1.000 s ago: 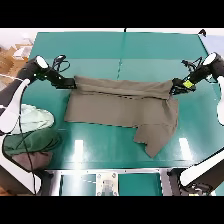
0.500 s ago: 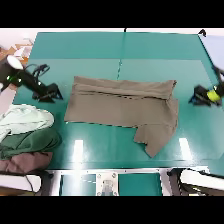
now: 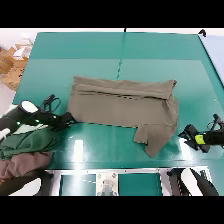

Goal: Fold the shirts.

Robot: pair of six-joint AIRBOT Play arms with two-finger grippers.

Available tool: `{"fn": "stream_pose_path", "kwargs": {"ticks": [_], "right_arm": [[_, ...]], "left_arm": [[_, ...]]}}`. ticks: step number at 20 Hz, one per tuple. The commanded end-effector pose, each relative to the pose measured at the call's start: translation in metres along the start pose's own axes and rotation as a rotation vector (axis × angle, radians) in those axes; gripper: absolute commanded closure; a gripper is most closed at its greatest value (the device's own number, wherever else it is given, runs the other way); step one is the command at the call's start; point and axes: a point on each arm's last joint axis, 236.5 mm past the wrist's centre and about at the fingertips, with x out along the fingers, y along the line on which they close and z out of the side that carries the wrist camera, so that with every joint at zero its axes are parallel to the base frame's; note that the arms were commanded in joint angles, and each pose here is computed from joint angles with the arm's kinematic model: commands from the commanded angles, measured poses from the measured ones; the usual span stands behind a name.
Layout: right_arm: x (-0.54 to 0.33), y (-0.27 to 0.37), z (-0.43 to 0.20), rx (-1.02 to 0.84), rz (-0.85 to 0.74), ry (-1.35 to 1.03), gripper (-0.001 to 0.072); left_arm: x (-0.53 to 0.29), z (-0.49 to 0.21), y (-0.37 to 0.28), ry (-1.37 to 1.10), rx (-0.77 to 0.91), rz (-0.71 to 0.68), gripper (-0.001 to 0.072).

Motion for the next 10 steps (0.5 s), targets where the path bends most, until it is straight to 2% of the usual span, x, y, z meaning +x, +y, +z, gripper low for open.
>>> {"fn": "stream_pose_path", "kwargs": {"ticks": [1, 2, 3, 5, 6, 7, 8, 10], "right_arm": [[0.021, 0.006, -0.015, 0.060, 0.070, 0.025, 0.0280], [0.025, 0.011, -0.019, 0.077, 0.092, 0.049, 0.0280], [0.029, 0.015, -0.023, 0.084, 0.109, 0.076, 0.0279], [0.040, 0.021, -0.030, 0.075, 0.124, 0.119, 0.0255], [0.047, 0.024, -0.034, 0.074, 0.124, 0.147, 0.0234], [0.054, 0.026, -0.037, 0.071, 0.121, 0.166, 0.0233], [0.062, 0.032, -0.038, 0.072, 0.126, 0.182, 0.0234], [0.074, 0.046, -0.035, 0.033, 0.160, 0.173, 0.0249]], "left_arm": [[0.026, 0.032, -0.006, -0.203, -0.054, -0.013, 0.0150], [0.029, 0.040, -0.004, -0.223, -0.069, -0.007, 0.0151], [0.030, 0.047, -0.001, -0.241, -0.073, 0.000, 0.0185], [0.031, 0.055, -0.002, -0.258, -0.069, 0.002, 0.0415], [0.029, 0.058, -0.005, -0.266, -0.062, -0.002, 0.0554], [0.026, 0.063, -0.008, -0.276, -0.051, -0.004, 0.0656], [0.023, 0.067, -0.012, -0.281, -0.038, -0.009, 0.0685], [0.019, 0.069, -0.021, -0.263, 0.016, -0.014, 0.0686]]}}
